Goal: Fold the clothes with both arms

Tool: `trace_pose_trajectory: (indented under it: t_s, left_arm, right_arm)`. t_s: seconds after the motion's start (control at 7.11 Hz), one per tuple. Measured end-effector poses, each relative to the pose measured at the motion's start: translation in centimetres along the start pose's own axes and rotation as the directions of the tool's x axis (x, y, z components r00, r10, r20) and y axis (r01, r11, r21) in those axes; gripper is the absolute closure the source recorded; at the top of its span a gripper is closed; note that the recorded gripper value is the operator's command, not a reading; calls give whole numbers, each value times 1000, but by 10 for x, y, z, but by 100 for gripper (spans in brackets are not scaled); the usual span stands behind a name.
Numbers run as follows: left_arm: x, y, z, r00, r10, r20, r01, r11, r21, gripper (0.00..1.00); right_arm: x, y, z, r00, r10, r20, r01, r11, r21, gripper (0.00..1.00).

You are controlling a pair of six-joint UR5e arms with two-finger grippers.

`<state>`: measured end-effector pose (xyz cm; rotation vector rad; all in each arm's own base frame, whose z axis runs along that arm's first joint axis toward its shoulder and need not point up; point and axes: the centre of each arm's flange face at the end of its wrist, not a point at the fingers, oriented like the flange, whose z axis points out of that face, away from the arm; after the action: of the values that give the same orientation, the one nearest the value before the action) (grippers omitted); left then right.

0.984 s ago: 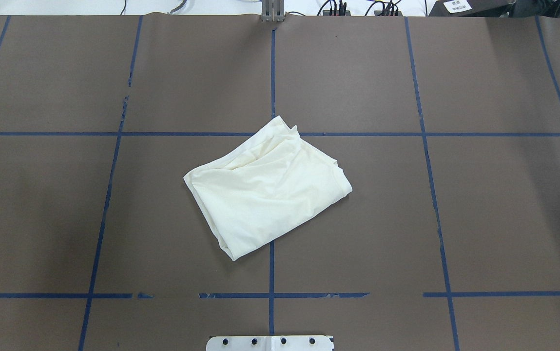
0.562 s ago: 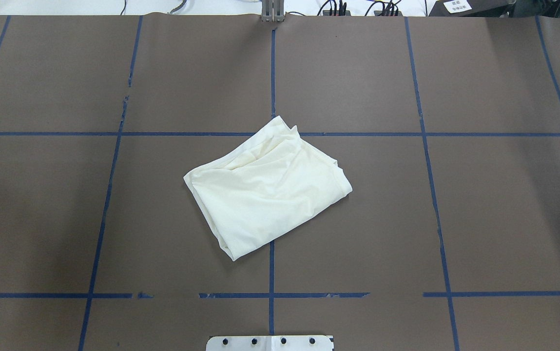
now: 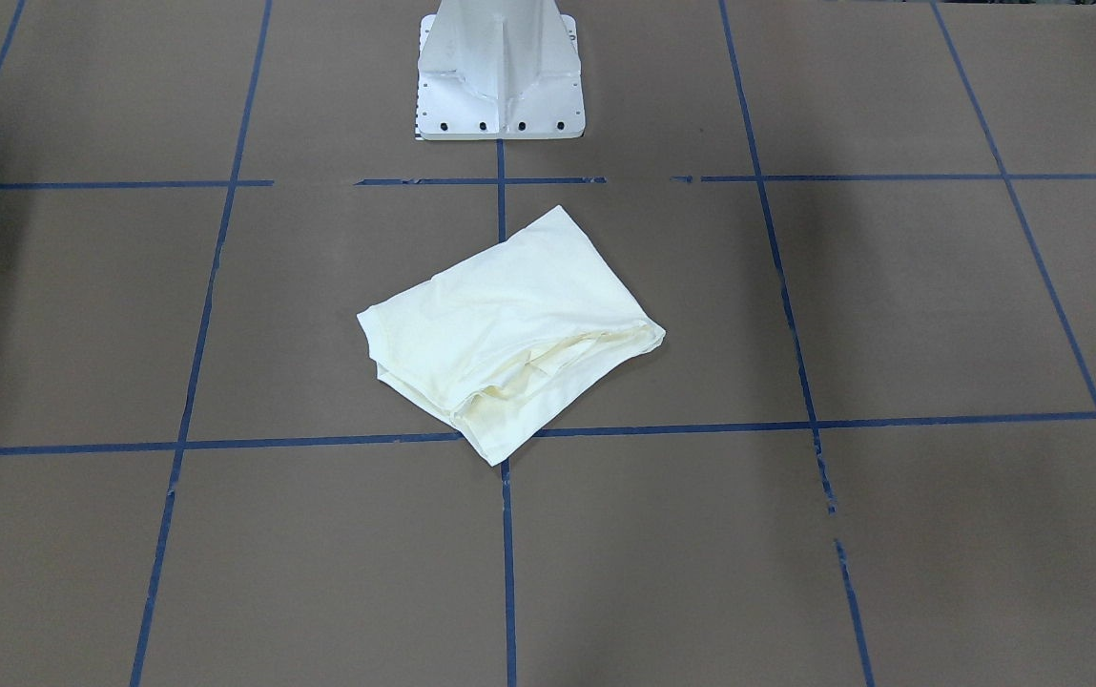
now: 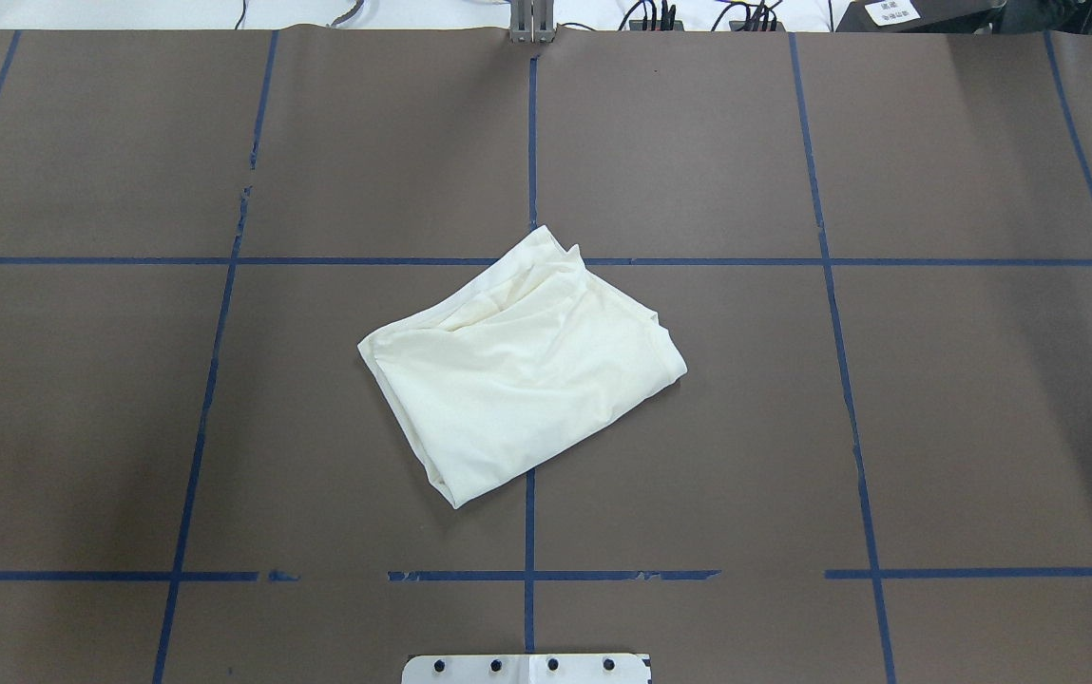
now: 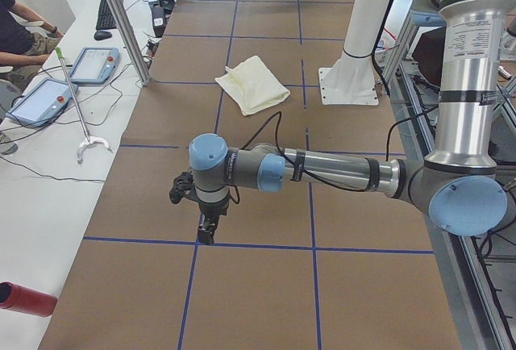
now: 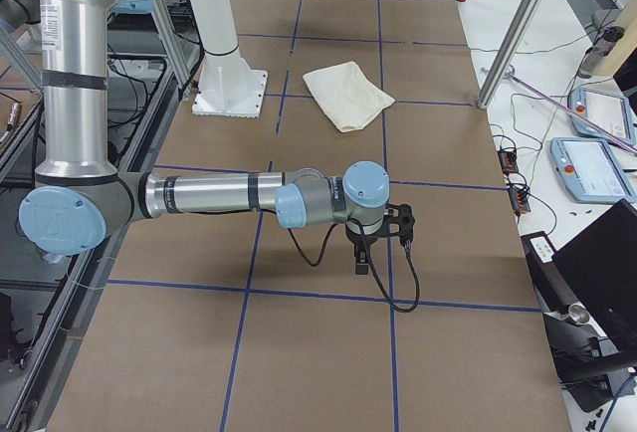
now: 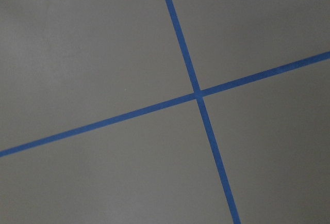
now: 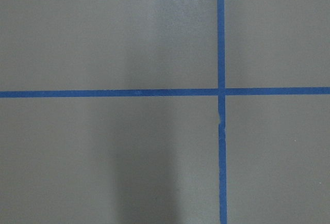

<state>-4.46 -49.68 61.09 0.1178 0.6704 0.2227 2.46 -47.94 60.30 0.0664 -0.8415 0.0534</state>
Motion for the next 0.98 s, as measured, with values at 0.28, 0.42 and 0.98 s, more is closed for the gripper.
trace_pose_trajectory:
  t_s: [0.28, 0.42, 0.98]
  left_arm:
    - [5, 10, 1, 998, -33, -54, 31, 999, -34, 1]
    - [3, 14, 5, 997, -39, -63, 37, 998, -44, 1]
    - [1, 16, 8, 997, -40, -68, 37, 998, -47, 1]
  right_arm:
    - [10, 9, 2, 1000, -2, -2, 2, 1000, -8, 0]
    - [24, 16, 3, 1000, -30, -3, 30, 999, -14, 0]
    - [53, 38, 3, 998, -70, 5, 70, 997, -17, 0]
